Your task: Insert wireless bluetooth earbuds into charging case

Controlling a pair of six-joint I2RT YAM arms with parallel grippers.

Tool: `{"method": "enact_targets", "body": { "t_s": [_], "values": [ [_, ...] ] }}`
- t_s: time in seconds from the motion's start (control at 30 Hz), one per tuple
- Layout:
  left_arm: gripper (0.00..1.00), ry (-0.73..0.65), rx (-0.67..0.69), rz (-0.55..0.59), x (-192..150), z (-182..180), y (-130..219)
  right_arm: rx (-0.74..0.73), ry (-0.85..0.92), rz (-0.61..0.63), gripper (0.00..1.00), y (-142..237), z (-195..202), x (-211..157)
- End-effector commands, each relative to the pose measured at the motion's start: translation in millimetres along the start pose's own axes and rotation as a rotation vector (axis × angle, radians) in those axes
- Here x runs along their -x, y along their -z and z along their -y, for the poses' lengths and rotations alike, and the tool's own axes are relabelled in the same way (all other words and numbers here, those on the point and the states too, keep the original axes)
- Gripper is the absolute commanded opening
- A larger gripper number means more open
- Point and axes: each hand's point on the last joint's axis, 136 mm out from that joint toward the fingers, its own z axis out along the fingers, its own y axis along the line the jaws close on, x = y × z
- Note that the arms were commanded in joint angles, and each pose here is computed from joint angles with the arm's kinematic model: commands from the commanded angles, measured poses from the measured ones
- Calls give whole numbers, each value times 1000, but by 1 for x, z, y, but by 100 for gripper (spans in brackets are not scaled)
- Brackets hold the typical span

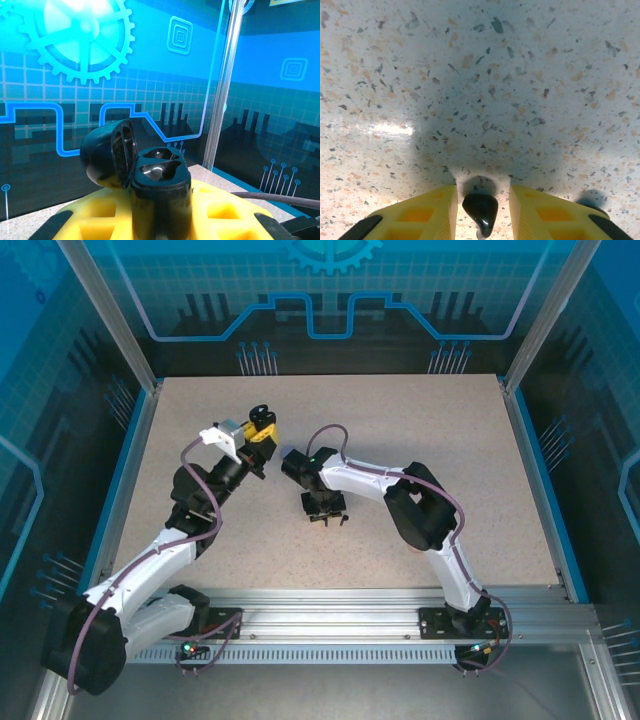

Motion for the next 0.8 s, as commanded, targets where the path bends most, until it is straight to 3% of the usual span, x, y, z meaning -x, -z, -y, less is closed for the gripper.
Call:
{"method": "enact_targets", "body": {
  "t_s": [0.0,0.23,0.5,0.77],
  "values": [
    [0,-30,-18,34,5,4,2,-62,-12,-38,31,-12,7,-10],
    [0,-28,-19,32,3,4,1,-59,-15,-36,30,-11,7,-10],
    [0,-18,-20,28,1,3,1,-44,-17,-18,21,-4,7,-9],
    [0,-15,-18,31,1,3,0,-16,-25,69,19,26,10,5]
  ]
}}
